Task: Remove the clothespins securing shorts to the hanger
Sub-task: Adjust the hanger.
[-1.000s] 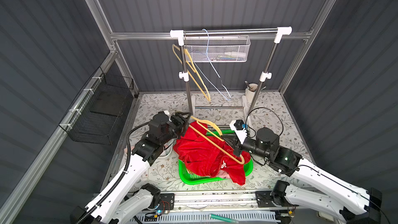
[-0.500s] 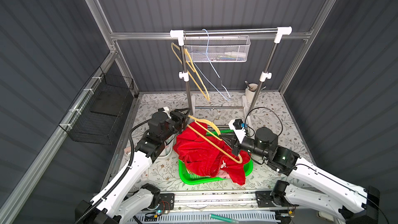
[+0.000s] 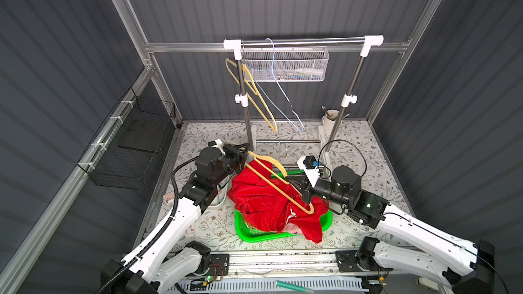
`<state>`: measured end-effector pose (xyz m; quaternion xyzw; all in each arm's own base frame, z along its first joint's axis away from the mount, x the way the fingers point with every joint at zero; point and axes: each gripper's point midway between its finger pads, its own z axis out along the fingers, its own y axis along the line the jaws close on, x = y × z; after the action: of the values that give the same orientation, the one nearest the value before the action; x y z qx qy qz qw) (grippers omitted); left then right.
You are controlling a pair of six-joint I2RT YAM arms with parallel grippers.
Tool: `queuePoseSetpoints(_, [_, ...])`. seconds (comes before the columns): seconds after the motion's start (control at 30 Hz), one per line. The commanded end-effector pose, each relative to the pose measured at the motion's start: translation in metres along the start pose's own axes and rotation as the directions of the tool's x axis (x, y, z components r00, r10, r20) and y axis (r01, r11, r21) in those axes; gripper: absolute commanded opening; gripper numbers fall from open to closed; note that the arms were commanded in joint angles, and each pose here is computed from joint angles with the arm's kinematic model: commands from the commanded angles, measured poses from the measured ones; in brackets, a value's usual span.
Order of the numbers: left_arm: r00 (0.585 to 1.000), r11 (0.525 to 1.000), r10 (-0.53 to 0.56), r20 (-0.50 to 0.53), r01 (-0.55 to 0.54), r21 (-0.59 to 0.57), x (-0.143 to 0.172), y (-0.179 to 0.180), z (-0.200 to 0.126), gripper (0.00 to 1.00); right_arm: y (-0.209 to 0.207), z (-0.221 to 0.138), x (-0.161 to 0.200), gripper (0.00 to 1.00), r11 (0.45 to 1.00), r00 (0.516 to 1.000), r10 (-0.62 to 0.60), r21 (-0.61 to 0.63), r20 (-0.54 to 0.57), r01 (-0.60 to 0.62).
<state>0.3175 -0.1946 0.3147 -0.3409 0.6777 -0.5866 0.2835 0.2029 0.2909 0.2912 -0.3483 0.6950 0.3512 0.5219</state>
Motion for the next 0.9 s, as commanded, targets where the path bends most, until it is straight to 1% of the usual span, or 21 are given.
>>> queuePoseSetpoints(0.0, [0.999,1.0,0.03,0.029,-0.03,-0.005,-0.006,0.004,-0.003,0.0,0.003,-0.001,-0.017,0.07,1.0,0.997,-0.004,-0.015,0.072,0.005])
queuePoseSetpoints(0.03, [0.999,1.0,0.031,0.032,-0.031,-0.003,-0.006,0.003,-0.004,0.0,0.003,-0.002,-0.016,0.1,1.0,0.997,-0.001,-0.019,0.075,0.002])
queuePoseSetpoints(0.13, [0.999,0.999,0.032,0.032,-0.032,0.0,-0.006,0.0,-0.005,0.0,0.006,-0.005,-0.014,0.26,0.999,0.996,0.0,-0.035,0.088,0.003])
queuePoseSetpoints(0.23, [0.999,0.999,0.033,0.031,-0.033,0.009,-0.006,-0.005,-0.006,0.0,0.008,-0.01,-0.008,0.37,0.999,0.995,-0.006,-0.05,0.1,0.011])
queuePoseSetpoints(0.27, [0.999,1.0,0.004,0.031,-0.005,0.011,-0.006,-0.007,-0.006,0.0,0.008,-0.012,-0.005,0.39,0.999,0.995,-0.006,-0.05,0.102,0.011])
queuePoseSetpoints(0.43, [0.999,1.0,-0.004,0.041,0.003,0.028,-0.012,-0.017,-0.008,0.0,0.008,-0.022,0.01,0.45,0.998,0.997,-0.001,-0.062,0.08,0.006])
queuePoseSetpoints(0.87, [0.997,0.993,-0.076,0.033,0.072,0.097,-0.029,-0.037,-0.009,0.0,0.006,-0.053,0.041,0.55,0.999,0.999,-0.038,-0.035,0.018,0.038])
